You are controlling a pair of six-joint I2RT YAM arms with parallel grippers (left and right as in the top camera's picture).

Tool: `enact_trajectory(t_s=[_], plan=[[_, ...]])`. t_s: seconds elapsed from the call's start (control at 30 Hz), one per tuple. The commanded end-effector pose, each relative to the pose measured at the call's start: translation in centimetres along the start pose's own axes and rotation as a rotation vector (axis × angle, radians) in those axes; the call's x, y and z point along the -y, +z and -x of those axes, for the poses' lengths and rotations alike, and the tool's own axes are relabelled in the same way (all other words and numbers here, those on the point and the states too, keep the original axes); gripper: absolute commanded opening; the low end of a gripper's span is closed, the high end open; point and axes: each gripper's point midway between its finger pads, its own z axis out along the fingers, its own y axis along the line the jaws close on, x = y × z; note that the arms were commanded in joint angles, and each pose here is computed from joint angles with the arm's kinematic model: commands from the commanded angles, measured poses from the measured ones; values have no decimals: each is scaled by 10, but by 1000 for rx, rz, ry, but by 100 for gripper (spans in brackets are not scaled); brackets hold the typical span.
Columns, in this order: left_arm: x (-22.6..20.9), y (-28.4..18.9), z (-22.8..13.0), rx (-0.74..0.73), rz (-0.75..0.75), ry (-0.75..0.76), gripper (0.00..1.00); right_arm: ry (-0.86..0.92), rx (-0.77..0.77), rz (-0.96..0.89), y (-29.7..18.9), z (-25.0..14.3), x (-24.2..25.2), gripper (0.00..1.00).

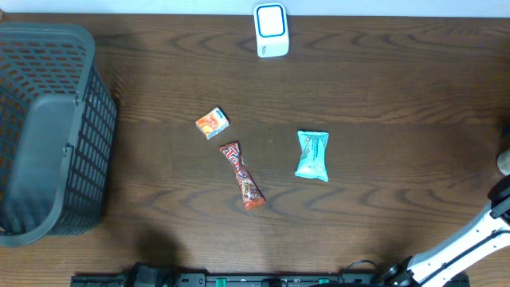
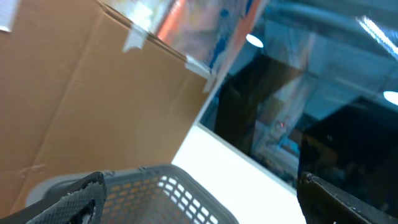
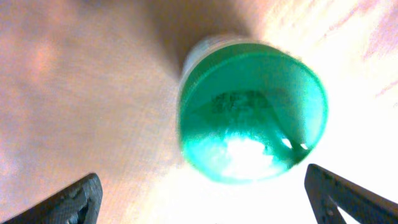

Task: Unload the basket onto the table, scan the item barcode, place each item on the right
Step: 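Carry the bottle off to the right edge of the table, then reach the right gripper to the mint-green wipes pack and grasp it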

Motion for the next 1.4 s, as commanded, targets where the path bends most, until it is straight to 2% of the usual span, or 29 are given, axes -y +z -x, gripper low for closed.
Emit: enact_trajectory(t_s=[0.0,0.1,0.37,0.57,0.73,0.83,1.03,1.2,1.37], plan=[[13,6,-16,-37,-50,4,98,-70,43,148,-29,5,-41,99],[18,11,-21,-33,-51,-66,98,-110,63,190,-48,3,-62,99],[34,23,-8,79,-78,-180,98,-267,106,216,-79,-21,-126,99],[12,21,21,220,45,-317,98,-416,120,233,-95,-52,-176,99],[6,18,32,262,64,-368,98,-490,84,235,-96,-79,-202,99],[6,19,28,249,70,-342,98,-548,68,240,-96,-98,-222,99],[5,24,0,144,110,-57,98,-697,68,270,-100,-144,-275,99],[4,23,-4,143,102,-57,98,-820,43,310,-103,-192,-313,99],[-8,7,-14,159,46,-95,98,-957,-58,287,-101,-254,-325,99]])
